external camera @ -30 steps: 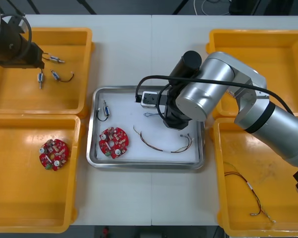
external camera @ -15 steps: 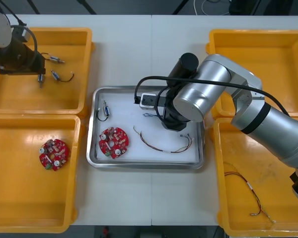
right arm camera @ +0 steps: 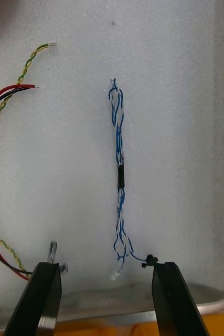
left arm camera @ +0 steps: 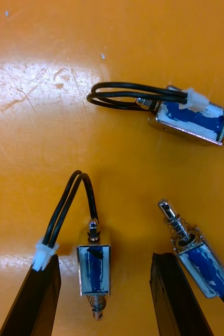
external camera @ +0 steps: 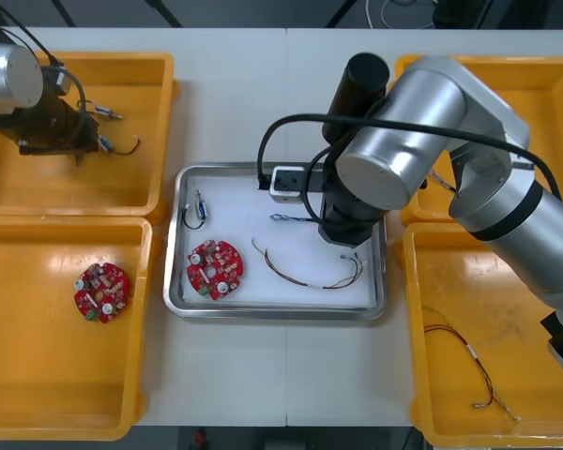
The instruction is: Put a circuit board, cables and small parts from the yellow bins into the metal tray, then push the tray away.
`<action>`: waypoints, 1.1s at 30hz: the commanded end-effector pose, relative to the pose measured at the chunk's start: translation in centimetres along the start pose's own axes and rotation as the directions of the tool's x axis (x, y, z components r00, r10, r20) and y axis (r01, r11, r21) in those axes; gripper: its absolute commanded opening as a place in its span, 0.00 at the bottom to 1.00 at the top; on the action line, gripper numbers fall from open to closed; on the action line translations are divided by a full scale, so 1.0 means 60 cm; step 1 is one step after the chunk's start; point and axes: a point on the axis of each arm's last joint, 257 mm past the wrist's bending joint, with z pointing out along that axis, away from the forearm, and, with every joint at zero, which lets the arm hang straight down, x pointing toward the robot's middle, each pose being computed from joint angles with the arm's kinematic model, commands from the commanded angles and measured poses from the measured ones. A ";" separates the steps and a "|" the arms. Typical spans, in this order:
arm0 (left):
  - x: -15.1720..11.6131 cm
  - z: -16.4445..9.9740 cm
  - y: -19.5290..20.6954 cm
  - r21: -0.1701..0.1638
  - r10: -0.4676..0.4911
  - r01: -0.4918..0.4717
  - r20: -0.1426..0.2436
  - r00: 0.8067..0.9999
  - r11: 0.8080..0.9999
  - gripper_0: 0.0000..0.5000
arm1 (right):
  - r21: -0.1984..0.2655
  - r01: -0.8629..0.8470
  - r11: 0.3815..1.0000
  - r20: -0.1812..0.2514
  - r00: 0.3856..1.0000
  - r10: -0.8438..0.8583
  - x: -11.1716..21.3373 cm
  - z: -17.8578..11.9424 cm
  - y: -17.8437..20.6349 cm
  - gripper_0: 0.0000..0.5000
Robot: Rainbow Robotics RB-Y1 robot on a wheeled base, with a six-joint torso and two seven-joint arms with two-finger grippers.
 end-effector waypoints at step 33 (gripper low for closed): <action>-0.049 -0.137 -0.029 0.012 0.114 -0.114 -0.043 0.993 0.993 0.00 | 0.107 -0.932 0.346 0.204 0.362 0.910 0.280 -0.165 -0.054 1.00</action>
